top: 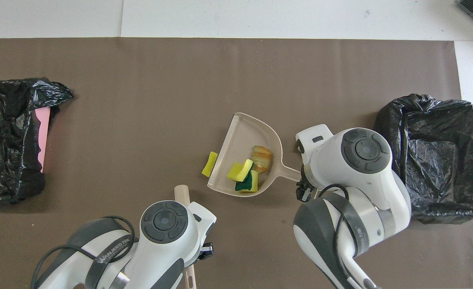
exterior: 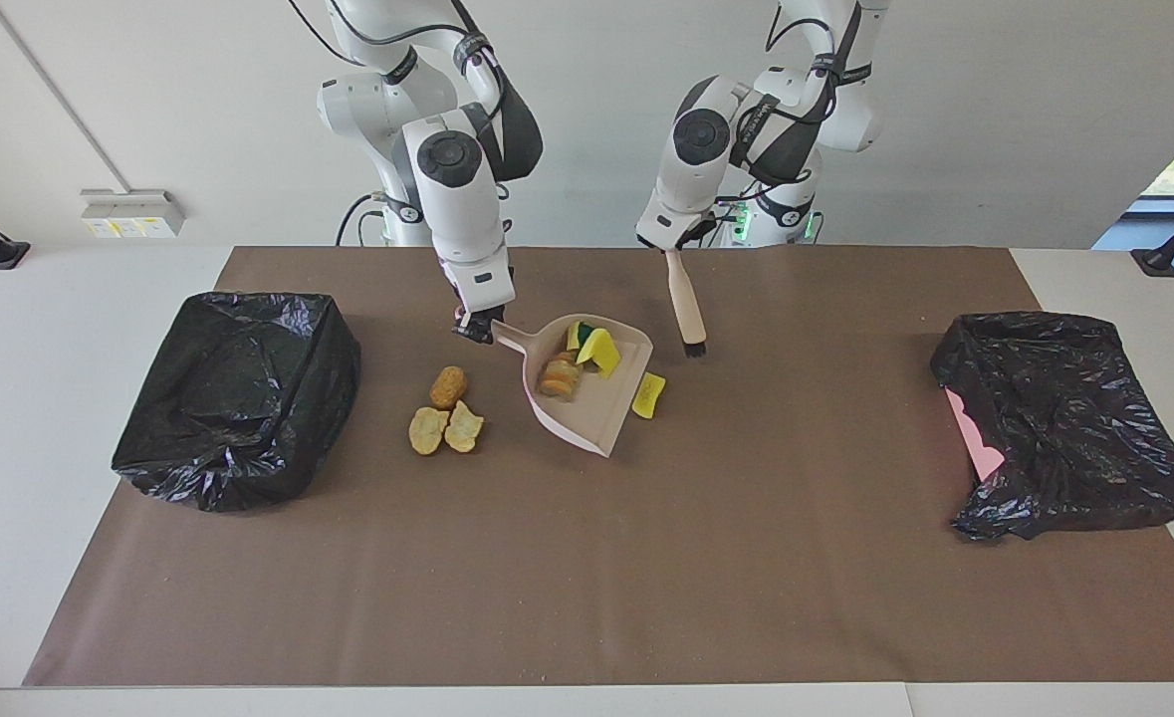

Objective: Sweep and dump trash in bin

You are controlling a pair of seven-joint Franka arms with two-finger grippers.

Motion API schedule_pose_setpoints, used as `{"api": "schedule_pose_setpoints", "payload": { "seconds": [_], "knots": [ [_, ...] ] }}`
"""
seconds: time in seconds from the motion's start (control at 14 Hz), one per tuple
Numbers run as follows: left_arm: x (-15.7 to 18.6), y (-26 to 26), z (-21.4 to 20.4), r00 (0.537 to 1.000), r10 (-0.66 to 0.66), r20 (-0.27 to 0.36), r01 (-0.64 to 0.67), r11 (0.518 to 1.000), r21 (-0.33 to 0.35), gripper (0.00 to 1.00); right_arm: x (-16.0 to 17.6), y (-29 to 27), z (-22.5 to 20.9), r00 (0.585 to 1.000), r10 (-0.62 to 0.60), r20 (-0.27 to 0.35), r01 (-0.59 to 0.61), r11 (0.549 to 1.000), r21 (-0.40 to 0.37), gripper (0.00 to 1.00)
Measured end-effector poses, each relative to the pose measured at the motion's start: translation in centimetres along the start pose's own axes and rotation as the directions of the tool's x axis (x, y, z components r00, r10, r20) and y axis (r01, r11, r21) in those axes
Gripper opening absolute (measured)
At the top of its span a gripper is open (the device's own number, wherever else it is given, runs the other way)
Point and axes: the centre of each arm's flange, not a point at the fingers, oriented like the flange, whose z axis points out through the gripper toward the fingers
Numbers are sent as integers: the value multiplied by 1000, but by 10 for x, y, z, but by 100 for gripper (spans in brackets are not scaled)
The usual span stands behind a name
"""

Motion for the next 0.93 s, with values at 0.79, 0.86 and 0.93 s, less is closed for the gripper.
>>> {"api": "schedule_pose_setpoints", "payload": {
  "seconds": [0.79,0.86,0.93],
  "knots": [
    [58,-26,36,985,164,-62,-168,984,-67,26,-12,8,21,957,-266,112,267,964,4,33],
    [59,-25,36,979,194,-60,-198,977,-76,26,-9,6,26,957,-266,116,266,964,11,33],
    [59,-25,36,972,227,-60,-232,969,-81,26,-5,3,32,957,-263,121,263,965,19,33]
  ]
}}
